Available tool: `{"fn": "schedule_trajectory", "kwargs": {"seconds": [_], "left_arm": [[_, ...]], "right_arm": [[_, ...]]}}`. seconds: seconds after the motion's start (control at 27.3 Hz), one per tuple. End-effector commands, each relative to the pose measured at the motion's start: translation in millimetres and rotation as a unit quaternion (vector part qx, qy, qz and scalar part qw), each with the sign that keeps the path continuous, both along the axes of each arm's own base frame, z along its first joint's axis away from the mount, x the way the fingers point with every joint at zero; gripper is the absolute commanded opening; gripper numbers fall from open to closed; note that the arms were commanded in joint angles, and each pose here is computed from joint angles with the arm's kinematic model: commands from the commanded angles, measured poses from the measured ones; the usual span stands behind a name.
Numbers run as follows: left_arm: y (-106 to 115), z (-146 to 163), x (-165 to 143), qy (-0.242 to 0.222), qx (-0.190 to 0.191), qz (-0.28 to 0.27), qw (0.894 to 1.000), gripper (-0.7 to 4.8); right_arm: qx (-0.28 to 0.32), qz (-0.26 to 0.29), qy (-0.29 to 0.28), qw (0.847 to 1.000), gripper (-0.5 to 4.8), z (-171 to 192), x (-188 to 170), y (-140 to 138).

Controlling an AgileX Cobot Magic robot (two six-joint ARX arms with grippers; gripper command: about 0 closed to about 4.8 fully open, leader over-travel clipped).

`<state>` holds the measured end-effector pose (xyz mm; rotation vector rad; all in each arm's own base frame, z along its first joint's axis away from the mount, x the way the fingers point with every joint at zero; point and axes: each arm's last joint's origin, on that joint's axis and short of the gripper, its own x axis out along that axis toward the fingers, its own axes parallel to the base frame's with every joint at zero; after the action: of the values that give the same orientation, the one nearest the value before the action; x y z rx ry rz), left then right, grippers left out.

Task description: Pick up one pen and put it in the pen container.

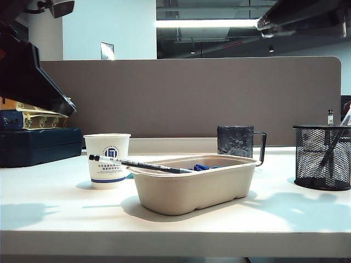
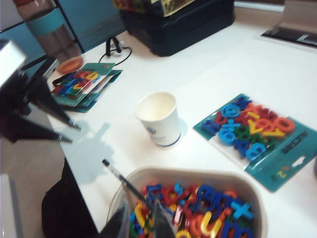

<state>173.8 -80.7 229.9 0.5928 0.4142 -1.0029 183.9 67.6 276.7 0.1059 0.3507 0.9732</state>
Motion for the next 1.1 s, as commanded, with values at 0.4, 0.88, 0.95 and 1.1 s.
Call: {"fn": "schedule_trajectory", "kwargs": {"seconds": [0.4,0.88,0.95,1.1], "left_arm": [[-17,0,-3,-0.051,0.111,-0.028,0.992,1.0],[-41,-1,8,-0.036,0.134,-0.078,0.987,1.22],[-41,-3,7,-0.029,0.142,-0.081,0.986,1.22],[-42,-5,8,-0.024,0.144,-0.083,0.986,1.22]], "right_arm": [[-0.002,0.004,0.012,1.0,0.91,11,19,6],[-0.009,-0.011,0.017,1.0,0.91,10,20,5],[-0.009,-0.011,0.017,1.0,0.91,10,20,5],[-0.009,-0.011,0.018,1.0,0.91,10,20,5]]}}
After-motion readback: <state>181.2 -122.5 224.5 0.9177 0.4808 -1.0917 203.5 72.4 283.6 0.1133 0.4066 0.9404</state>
